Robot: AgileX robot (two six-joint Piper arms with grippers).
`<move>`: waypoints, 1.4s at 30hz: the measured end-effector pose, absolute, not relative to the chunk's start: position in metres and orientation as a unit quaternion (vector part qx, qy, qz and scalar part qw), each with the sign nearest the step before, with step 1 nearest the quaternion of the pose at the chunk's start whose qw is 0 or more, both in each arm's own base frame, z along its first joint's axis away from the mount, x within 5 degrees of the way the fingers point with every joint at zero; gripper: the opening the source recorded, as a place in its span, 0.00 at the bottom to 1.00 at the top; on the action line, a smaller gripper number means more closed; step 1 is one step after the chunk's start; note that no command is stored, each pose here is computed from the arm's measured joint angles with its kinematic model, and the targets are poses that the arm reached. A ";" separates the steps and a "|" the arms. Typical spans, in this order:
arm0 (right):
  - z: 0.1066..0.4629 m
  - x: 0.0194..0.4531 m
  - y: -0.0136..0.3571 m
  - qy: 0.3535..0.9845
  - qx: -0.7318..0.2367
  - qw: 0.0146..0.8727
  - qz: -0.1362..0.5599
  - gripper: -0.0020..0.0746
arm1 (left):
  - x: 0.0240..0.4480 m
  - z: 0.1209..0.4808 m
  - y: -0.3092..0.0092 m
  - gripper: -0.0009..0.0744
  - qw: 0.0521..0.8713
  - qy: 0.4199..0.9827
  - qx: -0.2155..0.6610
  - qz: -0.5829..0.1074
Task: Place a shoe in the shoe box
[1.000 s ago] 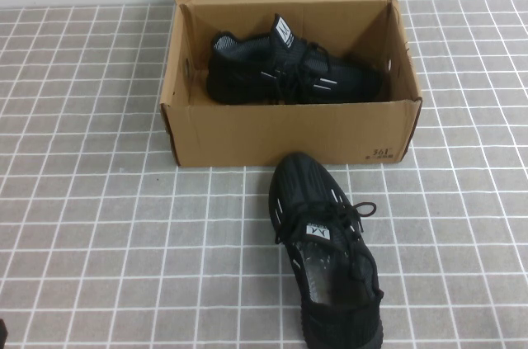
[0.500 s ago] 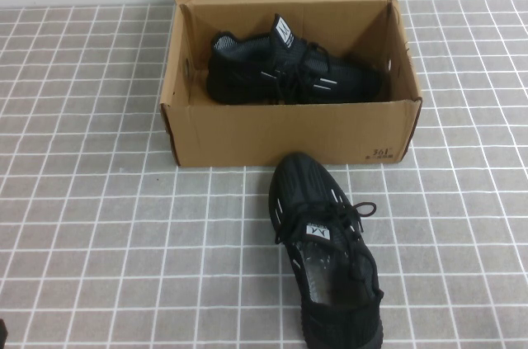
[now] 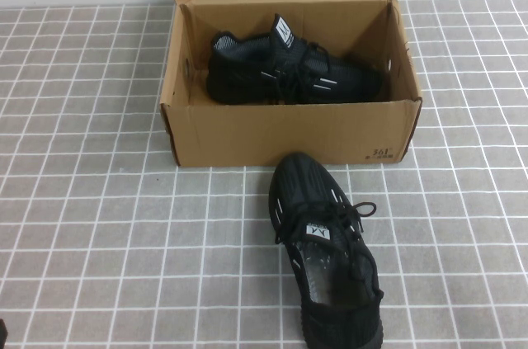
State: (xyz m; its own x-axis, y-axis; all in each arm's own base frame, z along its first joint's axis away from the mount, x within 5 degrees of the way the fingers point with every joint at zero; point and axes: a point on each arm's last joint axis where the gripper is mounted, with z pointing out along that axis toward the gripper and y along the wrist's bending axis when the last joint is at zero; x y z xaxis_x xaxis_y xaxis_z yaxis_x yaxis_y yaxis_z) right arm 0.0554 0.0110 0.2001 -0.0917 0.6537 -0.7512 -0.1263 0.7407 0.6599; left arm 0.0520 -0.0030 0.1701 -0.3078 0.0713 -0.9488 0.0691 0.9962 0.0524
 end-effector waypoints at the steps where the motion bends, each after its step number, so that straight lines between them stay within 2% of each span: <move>1: 0.202 0.056 0.010 0.664 0.209 0.648 0.310 0.01 | 0.052 0.170 -0.003 0.01 0.587 0.809 0.043 0.001; 7: 0.205 0.056 0.006 0.638 0.242 0.653 0.329 0.00 | 0.052 0.170 -0.003 0.01 0.587 0.809 0.043 0.001; 10: 0.207 0.054 0.013 0.663 0.210 0.636 0.334 0.01 | 0.052 0.170 -0.003 0.01 0.587 0.809 0.043 0.001; 13: 0.229 0.049 0.023 0.685 0.163 0.613 0.357 0.01 | 0.052 0.170 -0.003 0.01 0.587 0.809 0.043 0.001; 18: 0.273 0.062 0.041 0.781 0.080 0.511 0.350 0.01 | 0.052 0.170 -0.003 0.01 0.587 0.809 0.043 0.001; 23: 0.302 0.100 0.054 0.882 -0.005 0.356 0.309 0.01 | 0.052 0.170 -0.003 0.01 0.587 0.809 0.043 0.001; 31: 0.321 0.180 0.063 0.933 -0.063 0.242 0.260 0.01 | 0.052 0.170 -0.003 0.01 0.587 0.809 0.043 0.001; 35: 0.320 0.209 0.089 0.942 -0.120 0.206 0.237 0.01 | 0.052 0.170 -0.003 0.01 0.587 0.809 0.043 0.001; 42: 0.316 0.224 0.172 0.917 -0.300 0.164 0.206 0.01 | 0.052 0.170 -0.003 0.01 0.587 0.809 0.043 0.001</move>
State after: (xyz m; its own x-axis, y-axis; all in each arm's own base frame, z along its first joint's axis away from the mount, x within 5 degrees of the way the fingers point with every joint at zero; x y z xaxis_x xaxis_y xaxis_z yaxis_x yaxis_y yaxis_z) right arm 0.2238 0.1722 0.3164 -0.7665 -0.4820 -0.4245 -0.6172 0.7356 0.2792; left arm 0.0520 -0.0030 0.1701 -0.3078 0.0713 -0.9488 0.0691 0.9962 0.0524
